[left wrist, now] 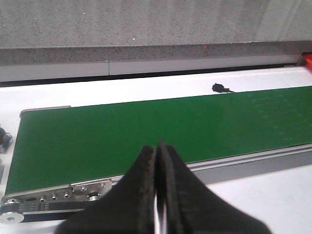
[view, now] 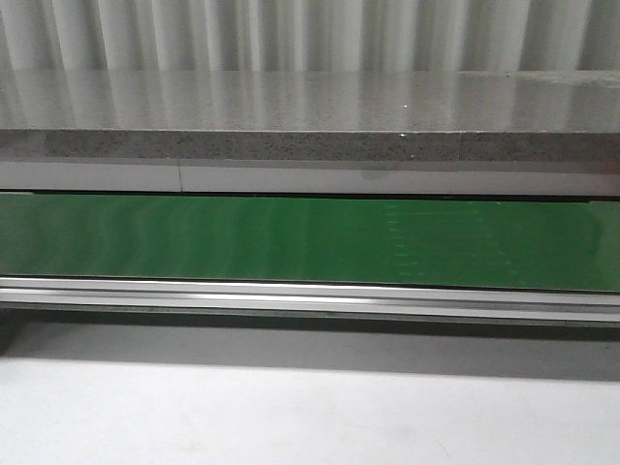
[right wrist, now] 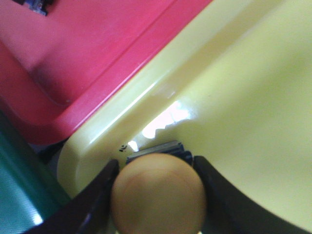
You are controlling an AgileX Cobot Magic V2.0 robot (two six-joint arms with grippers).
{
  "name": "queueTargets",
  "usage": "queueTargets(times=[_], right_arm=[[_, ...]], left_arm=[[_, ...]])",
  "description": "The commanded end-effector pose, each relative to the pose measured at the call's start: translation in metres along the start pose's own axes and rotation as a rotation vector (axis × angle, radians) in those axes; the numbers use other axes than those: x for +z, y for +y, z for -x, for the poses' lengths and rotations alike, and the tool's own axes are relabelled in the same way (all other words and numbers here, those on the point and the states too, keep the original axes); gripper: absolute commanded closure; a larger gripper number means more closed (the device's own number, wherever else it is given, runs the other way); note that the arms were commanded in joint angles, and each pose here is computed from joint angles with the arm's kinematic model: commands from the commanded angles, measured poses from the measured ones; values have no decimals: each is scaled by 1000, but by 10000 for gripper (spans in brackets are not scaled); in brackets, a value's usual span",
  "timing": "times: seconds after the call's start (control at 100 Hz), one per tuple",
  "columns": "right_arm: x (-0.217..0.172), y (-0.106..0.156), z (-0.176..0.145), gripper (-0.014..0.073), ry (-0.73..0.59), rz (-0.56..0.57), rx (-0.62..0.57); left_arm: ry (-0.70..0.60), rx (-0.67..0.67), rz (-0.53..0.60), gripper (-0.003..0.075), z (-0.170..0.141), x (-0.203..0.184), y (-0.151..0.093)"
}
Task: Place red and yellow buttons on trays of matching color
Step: 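Lower the yellow button into the yellow tray and release it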
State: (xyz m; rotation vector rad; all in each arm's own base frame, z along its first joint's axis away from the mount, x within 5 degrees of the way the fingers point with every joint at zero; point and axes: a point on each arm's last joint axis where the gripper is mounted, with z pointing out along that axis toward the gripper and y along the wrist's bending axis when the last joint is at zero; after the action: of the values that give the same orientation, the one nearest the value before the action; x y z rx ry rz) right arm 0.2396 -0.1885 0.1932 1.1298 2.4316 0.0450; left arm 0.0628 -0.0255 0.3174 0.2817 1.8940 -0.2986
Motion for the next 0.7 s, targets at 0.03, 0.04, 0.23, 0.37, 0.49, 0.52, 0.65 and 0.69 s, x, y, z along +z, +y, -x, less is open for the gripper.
queueTargets(times=[0.03, 0.04, 0.23, 0.37, 0.49, 0.52, 0.65, 0.69], right_arm=[[-15, 3, 11, 430, -96, 15, 9], [-15, 3, 11, 415, -96, 15, 9], [-16, 3, 11, 79, -98, 18, 30], [-25, 5, 11, 74, -112, 23, 22], [-49, 8, 12, 74, -183, 30, -3], [-56, 9, 12, 74, -204, 34, -7], [-93, 17, 6, 91, -282, 63, -36], [-102, 20, 3, 129, -296, 73, -49]], left_arm=[[-91, -3, -13, 741, 14, -3, -1], [-91, -3, -13, 741, 14, -3, -1], [-91, -3, -13, 741, 14, -3, -1], [-91, -3, -13, 741, 14, -3, -1], [-91, -3, -13, 741, 14, -3, -1], [-91, -3, -13, 741, 14, -3, -1], [-91, -3, -13, 741, 14, -3, -1], [-91, -3, -13, 741, 14, -3, -1]])
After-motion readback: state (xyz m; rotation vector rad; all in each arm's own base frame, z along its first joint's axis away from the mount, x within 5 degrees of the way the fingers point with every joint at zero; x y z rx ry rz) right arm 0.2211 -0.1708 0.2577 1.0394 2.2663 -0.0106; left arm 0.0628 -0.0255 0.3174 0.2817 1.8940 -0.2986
